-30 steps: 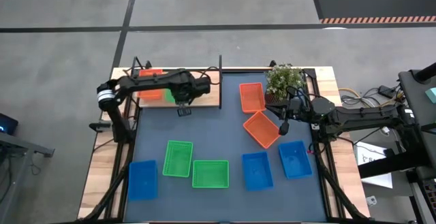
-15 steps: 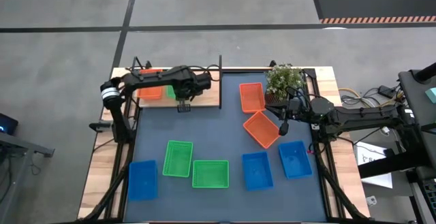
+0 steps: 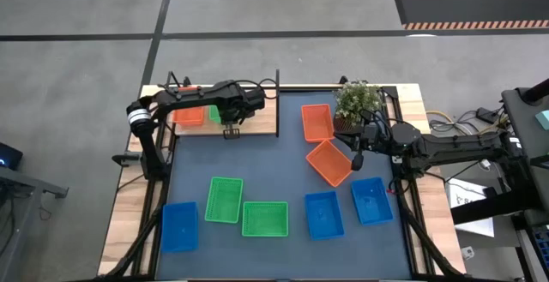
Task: Stack baskets on shelf by color
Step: Put the top green bin on the shelf, then put the middle blue bin on the shelf
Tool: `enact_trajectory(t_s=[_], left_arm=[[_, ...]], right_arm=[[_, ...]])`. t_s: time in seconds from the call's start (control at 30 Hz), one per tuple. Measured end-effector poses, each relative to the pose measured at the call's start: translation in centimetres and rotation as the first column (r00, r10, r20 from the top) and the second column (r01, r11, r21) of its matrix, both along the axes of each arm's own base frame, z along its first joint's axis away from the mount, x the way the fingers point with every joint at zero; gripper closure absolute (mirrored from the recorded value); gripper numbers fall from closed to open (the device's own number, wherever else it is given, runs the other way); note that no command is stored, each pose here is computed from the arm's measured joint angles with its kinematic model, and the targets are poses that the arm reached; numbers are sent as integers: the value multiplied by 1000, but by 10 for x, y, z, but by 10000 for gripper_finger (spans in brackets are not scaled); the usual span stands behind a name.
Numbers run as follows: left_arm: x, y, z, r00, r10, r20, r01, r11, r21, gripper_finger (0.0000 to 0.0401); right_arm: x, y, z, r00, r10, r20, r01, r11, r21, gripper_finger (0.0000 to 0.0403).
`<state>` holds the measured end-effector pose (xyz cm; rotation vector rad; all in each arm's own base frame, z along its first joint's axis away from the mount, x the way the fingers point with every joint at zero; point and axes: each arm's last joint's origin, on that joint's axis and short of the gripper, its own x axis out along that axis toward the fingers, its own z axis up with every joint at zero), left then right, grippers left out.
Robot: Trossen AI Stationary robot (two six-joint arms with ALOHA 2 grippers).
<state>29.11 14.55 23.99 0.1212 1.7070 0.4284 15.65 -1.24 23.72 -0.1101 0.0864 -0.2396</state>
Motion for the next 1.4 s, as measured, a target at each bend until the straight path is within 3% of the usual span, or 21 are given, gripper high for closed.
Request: enact_trajectory(t_s=[0.67,1.0,1.27,1.4], left_arm=[[-6,-2,-14,998,-39,-57,37,999,-30,399],[-5,-2,-14,998,-47,-50,46,999,-28,337],[-7,-12,4,995,-66,-75,63,997,-38,324],[-9,-24,22,1000,-22,-8,22,1000,-5,323]], right_arm=[[0,0,0,1000,0,1,0,1000,0,394],[0,0,0,1000,0,1,0,1000,0,394],[0,0,0,1000,0,2,0,1000,0,394],[0,0,0,1000,0,3,0,1000,-1,394]])
